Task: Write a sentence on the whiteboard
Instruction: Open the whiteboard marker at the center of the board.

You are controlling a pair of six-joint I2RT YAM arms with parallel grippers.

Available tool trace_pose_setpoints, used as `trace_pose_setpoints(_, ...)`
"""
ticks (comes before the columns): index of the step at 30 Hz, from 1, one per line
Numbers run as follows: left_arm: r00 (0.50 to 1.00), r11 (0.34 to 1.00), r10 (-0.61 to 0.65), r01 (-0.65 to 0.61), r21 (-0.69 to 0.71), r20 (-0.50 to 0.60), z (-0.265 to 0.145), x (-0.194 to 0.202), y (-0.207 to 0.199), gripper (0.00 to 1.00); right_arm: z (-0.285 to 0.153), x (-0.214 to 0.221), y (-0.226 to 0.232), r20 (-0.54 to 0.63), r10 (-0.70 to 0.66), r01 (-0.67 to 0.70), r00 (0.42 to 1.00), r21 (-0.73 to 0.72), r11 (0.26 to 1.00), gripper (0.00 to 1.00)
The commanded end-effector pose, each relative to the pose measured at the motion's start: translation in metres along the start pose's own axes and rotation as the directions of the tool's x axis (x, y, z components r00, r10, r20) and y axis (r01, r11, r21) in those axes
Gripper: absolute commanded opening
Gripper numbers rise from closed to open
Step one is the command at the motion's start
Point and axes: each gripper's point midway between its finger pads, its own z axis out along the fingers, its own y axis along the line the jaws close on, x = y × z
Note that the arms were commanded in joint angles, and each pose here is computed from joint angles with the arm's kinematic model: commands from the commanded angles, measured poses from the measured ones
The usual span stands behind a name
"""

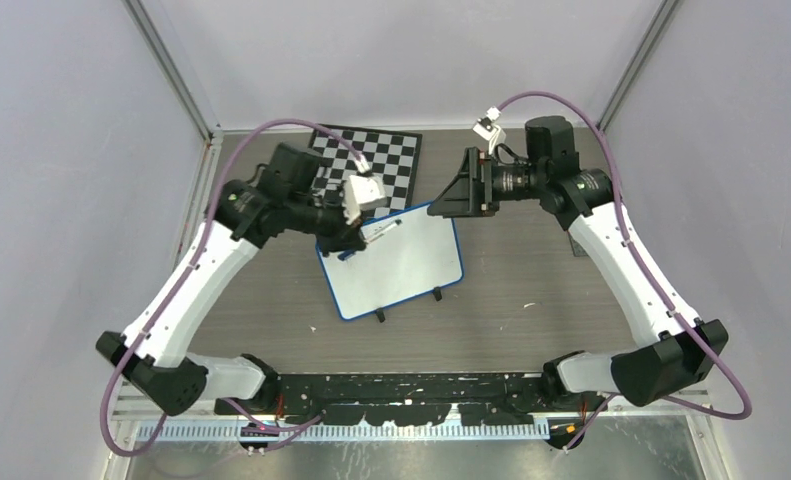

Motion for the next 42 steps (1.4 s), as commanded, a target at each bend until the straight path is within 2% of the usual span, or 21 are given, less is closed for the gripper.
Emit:
trace_pose_setpoints(1, 0.994, 0.999, 0.039, -0.036, 0.03, -0.097, 0.024, 0.001, -0.013, 0.0, 0.007, 0.005, 0.027, -0.018, -0.019, 0.018, 1.0, -0.063, 0.998, 0.82)
trace_pose_setpoints(4, 0.995, 0.998, 0.042, -0.037, 0.051, -0.096, 0.033, -0.005, -0.018, 0.0, 0.016, 0.018, 0.02, -0.063, -0.019, 0.017, 0.998, -0.037, 0.999, 0.74)
trace_pose_setpoints(13, 0.992, 0.992, 0.092, -0.083, 0.095, -0.086, 0.045, -0.016, -0.03, 0.0, 0.044, 0.053, 0.002, -0.194, -0.014, 0.014, 0.981, 0.0, 1.0, 0.7)
trace_pose_setpoints(19, 0.991, 0.99, 0.101, -0.093, 0.102, -0.083, 0.051, -0.021, -0.034, 0.0, 0.053, 0.055, 0.007, -0.217, -0.027, 0.024, 0.976, -0.015, 1.0, 0.48)
trace_pose_setpoints(29, 0.993, 0.994, 0.09, -0.084, 0.077, -0.077, 0.056, -0.03, -0.032, 0.0, 0.063, 0.07, 0.005, -0.273, -0.034, 0.033, 0.961, -0.01, 0.999, 0.46)
trace_pose_setpoints(34, 0.994, 0.993, 0.086, -0.081, 0.084, -0.067, 0.056, -0.034, -0.034, 0.0, 0.066, 0.071, 0.004, -0.281, -0.032, 0.032, 0.959, -0.005, 0.999, 0.37)
trace_pose_setpoints(42, 0.995, 0.991, 0.086, -0.081, 0.103, -0.049, 0.056, -0.039, -0.04, 0.0, 0.071, 0.072, 0.007, -0.29, -0.034, 0.032, 0.956, -0.012, 0.999, 0.33)
